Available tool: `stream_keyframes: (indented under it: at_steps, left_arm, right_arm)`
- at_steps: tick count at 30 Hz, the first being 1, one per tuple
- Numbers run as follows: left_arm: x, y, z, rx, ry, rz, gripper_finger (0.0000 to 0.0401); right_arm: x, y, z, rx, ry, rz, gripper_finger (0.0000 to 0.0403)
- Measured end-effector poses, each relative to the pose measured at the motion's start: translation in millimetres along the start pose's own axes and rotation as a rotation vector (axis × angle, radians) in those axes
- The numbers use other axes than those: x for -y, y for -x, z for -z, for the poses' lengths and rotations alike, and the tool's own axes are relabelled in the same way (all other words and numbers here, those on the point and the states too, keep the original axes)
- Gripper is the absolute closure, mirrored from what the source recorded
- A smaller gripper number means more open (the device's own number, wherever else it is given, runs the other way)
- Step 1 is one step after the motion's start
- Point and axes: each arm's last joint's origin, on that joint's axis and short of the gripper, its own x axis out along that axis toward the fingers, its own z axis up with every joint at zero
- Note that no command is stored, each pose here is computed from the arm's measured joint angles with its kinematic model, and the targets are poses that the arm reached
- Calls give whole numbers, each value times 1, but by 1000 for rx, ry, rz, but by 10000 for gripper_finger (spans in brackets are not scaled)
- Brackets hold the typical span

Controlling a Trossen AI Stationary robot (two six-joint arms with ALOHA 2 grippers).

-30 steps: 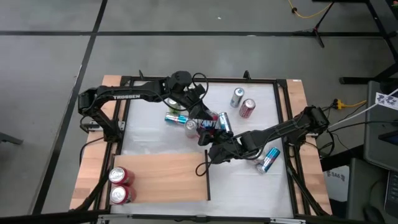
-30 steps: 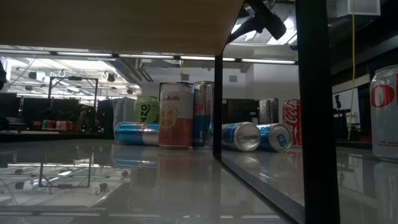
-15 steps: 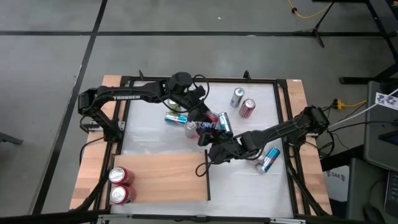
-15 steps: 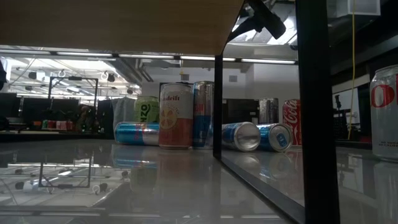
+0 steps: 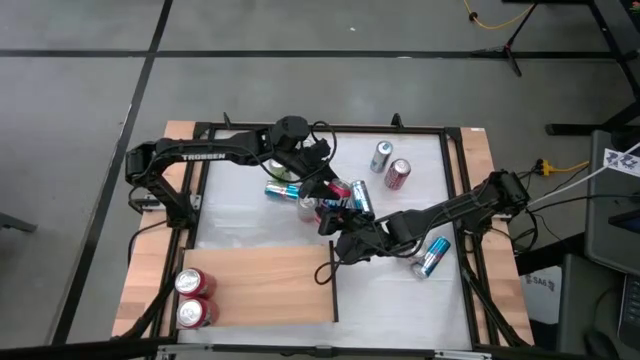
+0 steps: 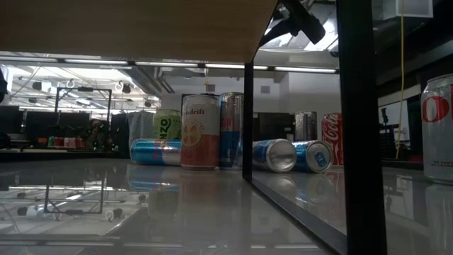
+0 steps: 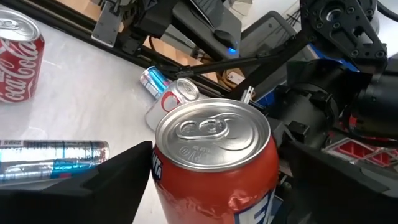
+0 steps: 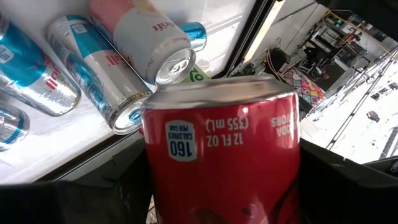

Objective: Place canned beverage on shelf
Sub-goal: Put the orange soda can on the shelf aligned with the orange soda cans

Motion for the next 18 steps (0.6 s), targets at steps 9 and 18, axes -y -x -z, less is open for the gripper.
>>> stream_keyframes:
  at_steps: [9,18]
  left_arm:
    - [1,0,0,2,-2,-2,4]
    - [1,0,0,1,133,-7,4]
  right_arm:
    - [0,0,0,0,1,-1,109]
    - [0,0,-1,33,0,0,109]
